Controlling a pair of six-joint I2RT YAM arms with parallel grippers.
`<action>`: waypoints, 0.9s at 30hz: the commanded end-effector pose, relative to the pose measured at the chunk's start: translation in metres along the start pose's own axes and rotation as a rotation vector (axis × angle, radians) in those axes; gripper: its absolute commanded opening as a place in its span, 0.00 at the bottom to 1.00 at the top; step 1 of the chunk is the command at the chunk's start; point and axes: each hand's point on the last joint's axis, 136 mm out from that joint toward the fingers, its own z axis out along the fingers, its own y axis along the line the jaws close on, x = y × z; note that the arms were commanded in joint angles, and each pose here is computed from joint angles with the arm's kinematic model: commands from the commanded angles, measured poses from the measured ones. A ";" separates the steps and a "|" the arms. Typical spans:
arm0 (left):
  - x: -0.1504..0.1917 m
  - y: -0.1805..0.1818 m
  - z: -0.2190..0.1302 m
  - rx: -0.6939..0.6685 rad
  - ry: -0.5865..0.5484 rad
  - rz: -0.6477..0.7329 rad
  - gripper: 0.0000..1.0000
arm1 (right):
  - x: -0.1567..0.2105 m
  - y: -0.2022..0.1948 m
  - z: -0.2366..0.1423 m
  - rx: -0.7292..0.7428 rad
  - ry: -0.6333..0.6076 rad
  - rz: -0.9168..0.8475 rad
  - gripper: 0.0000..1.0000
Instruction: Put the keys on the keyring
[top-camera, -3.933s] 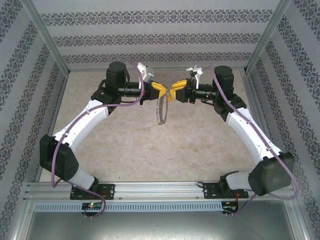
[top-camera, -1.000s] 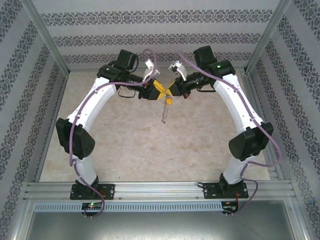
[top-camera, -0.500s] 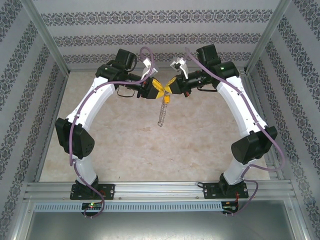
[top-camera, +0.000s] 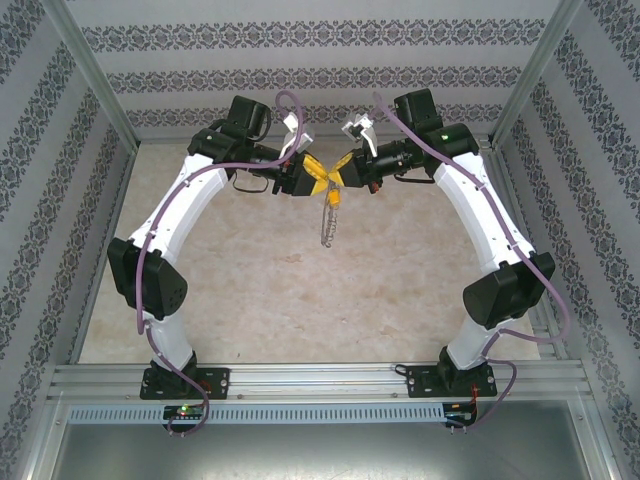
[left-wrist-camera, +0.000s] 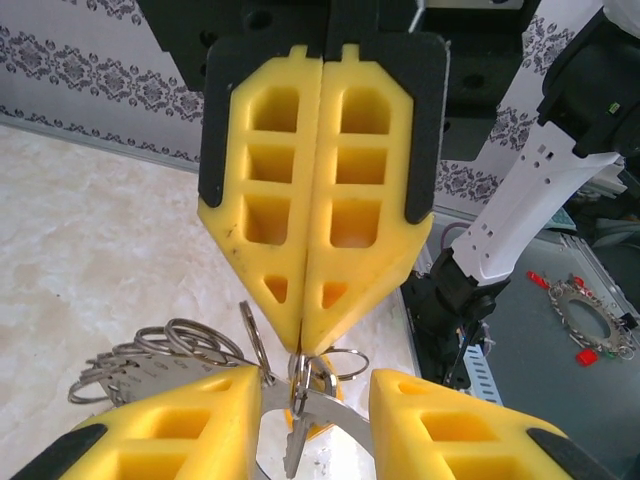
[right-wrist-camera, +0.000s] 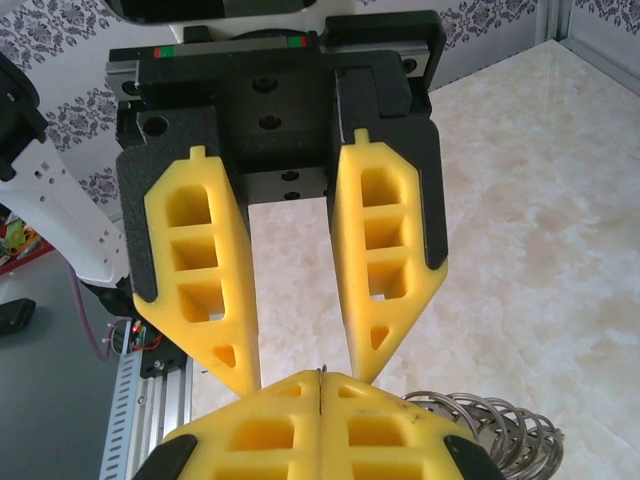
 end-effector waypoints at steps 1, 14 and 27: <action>-0.014 -0.011 -0.010 0.016 -0.042 0.045 0.34 | -0.008 0.006 -0.002 -0.043 -0.038 -0.014 0.00; -0.012 -0.007 -0.006 0.049 -0.049 0.013 0.29 | -0.008 0.004 0.002 -0.047 -0.033 -0.013 0.00; -0.007 -0.005 0.000 0.064 -0.039 -0.008 0.22 | -0.008 0.002 0.008 -0.050 -0.022 -0.015 0.00</action>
